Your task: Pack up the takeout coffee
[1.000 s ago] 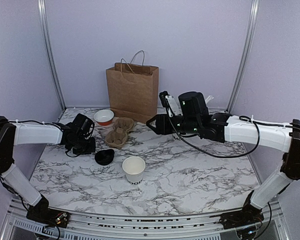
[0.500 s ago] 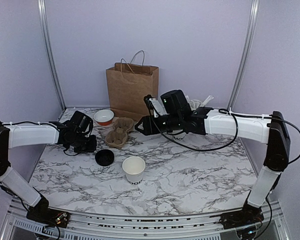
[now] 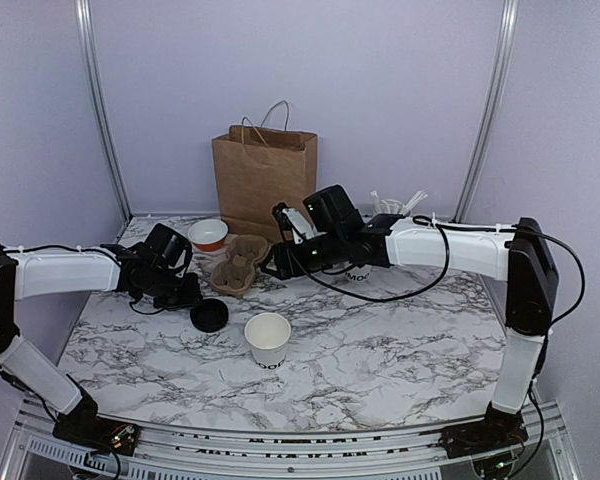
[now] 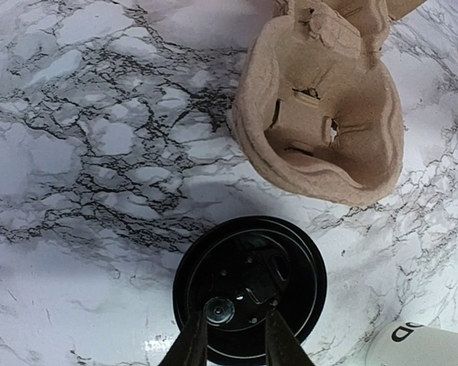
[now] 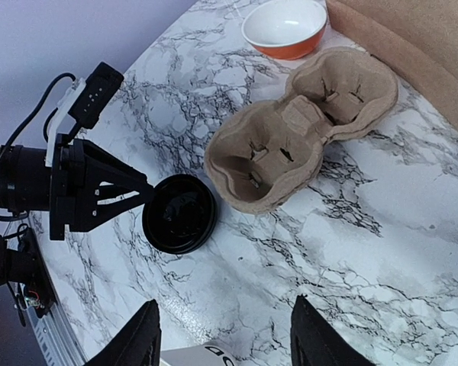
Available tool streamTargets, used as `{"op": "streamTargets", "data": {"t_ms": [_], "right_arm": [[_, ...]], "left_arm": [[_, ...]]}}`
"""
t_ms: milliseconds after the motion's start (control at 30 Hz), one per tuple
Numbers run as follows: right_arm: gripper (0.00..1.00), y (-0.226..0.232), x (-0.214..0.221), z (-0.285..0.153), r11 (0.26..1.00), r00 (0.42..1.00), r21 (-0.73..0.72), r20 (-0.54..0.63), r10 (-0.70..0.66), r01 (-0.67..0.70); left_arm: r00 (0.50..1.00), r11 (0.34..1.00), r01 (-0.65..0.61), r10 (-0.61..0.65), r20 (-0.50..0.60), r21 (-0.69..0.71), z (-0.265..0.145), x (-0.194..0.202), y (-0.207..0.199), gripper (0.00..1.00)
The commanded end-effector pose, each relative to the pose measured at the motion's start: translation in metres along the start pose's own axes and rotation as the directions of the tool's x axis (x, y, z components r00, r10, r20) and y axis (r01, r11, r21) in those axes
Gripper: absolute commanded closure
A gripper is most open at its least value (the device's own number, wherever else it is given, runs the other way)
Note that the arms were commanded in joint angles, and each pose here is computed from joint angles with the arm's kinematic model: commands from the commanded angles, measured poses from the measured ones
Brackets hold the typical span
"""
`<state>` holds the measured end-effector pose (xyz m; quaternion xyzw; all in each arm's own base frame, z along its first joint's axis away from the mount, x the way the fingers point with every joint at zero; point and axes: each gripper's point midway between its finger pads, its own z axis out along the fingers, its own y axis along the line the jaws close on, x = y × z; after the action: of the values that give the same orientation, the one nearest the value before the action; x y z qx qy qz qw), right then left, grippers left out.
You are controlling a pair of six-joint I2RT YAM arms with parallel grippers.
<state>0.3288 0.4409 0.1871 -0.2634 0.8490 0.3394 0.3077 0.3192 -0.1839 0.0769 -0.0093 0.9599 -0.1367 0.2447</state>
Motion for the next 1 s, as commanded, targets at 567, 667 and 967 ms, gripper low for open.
{"op": "streamTargets", "data": {"t_ms": [567,667,967], "right_arm": [[0.44,-0.004,0.006,-0.005,1.0,1.0,0.011,-0.004,0.004,-0.004],[0.44,-0.005,0.006,-0.005,1.0,1.0,0.013,-0.004,0.004,-0.004],[0.43,-0.007,0.008,-0.006,1.0,1.0,0.023,-0.003,0.004,-0.004]], "left_arm": [[0.997,0.988,-0.026,0.014,-0.078,-0.151,0.027,0.015,0.027,0.7],[0.997,0.987,-0.029,0.017,-0.08,-0.155,0.03,0.014,0.027,0.7],[0.996,0.988,-0.042,0.031,-0.079,-0.15,0.03,0.01,0.025,0.84]]}}
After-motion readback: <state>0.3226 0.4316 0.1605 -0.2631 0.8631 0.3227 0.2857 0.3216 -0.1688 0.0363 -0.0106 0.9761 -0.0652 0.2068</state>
